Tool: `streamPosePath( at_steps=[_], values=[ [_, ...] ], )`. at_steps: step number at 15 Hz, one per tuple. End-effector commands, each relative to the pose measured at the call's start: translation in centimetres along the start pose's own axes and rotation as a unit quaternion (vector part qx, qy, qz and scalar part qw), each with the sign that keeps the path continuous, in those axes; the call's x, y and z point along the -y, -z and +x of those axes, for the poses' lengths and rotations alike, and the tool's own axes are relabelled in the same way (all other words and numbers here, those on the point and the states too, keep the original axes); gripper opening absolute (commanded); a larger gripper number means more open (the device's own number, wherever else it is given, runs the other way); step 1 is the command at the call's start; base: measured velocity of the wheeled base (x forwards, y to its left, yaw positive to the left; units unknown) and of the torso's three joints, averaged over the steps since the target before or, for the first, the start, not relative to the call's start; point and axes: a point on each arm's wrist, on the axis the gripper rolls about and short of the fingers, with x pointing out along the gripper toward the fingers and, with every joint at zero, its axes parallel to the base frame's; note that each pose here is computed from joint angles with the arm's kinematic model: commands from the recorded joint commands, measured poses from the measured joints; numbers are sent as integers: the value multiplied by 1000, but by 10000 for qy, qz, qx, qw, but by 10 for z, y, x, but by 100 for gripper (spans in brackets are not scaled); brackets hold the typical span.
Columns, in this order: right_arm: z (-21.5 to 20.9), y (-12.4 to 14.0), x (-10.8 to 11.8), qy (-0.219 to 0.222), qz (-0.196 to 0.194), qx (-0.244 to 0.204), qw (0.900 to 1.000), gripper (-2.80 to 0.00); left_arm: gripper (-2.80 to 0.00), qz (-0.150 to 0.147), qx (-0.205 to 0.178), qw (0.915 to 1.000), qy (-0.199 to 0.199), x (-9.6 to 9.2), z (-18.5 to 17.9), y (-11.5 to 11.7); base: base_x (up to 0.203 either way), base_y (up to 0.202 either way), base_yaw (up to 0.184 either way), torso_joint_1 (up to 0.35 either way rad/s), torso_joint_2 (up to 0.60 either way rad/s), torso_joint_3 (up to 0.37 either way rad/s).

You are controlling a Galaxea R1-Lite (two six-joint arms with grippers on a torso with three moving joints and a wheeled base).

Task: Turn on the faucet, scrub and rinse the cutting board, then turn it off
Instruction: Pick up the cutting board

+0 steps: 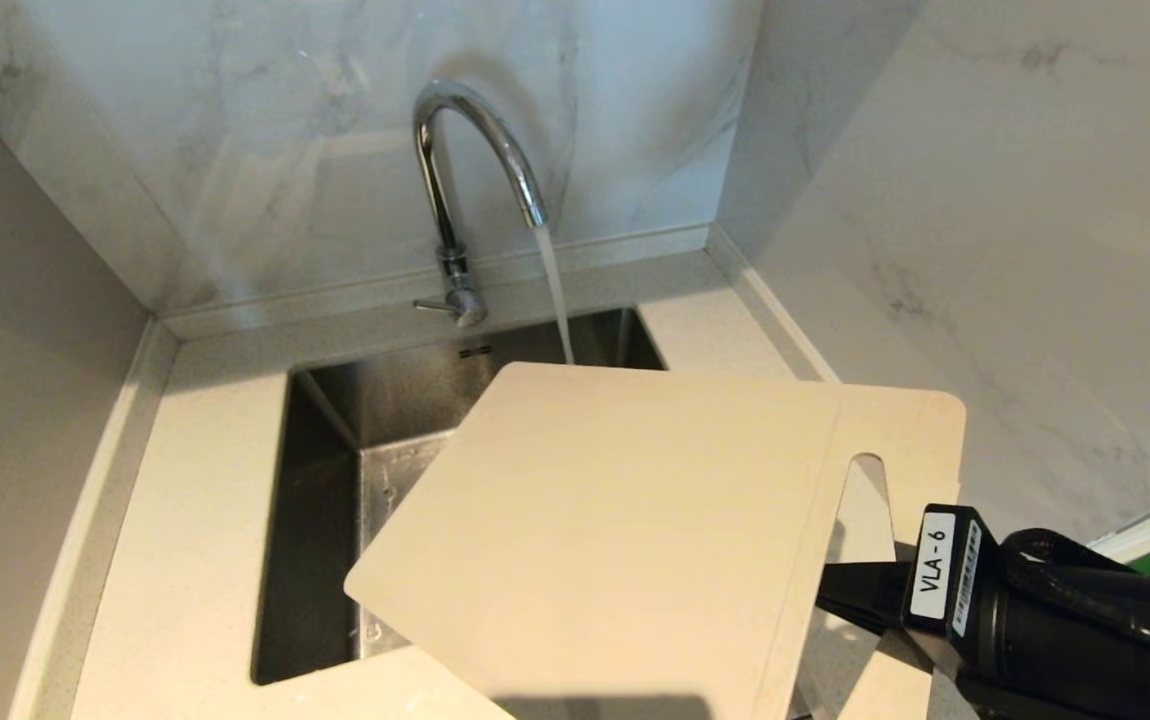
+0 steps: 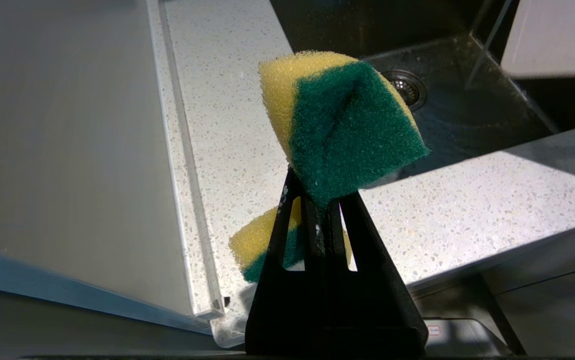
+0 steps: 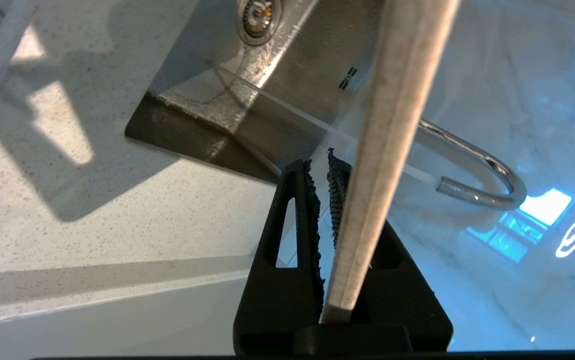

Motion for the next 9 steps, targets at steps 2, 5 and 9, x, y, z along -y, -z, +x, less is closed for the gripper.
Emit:
streamPosePath(
  at_steps=[2, 5, 9],
  values=[
    [7, 15, -11, -141, -221, 39, 9996, -280, -280, -1, 12, 10000, 3, 0, 0, 0, 0, 0, 0, 0, 0, 0],
    [16, 37, -20, -84, -531, 236, 9983, -280, -280, 2, 12, 10000, 3, 0, 0, 0, 0, 0, 0, 0, 0, 0],
    [27, 42, -19, -343, -964, 654, 9926, -280, -280, 2, 19, 10000, 3, 0, 0, 0, 0, 0, 0, 0, 0, 0]
  ],
)
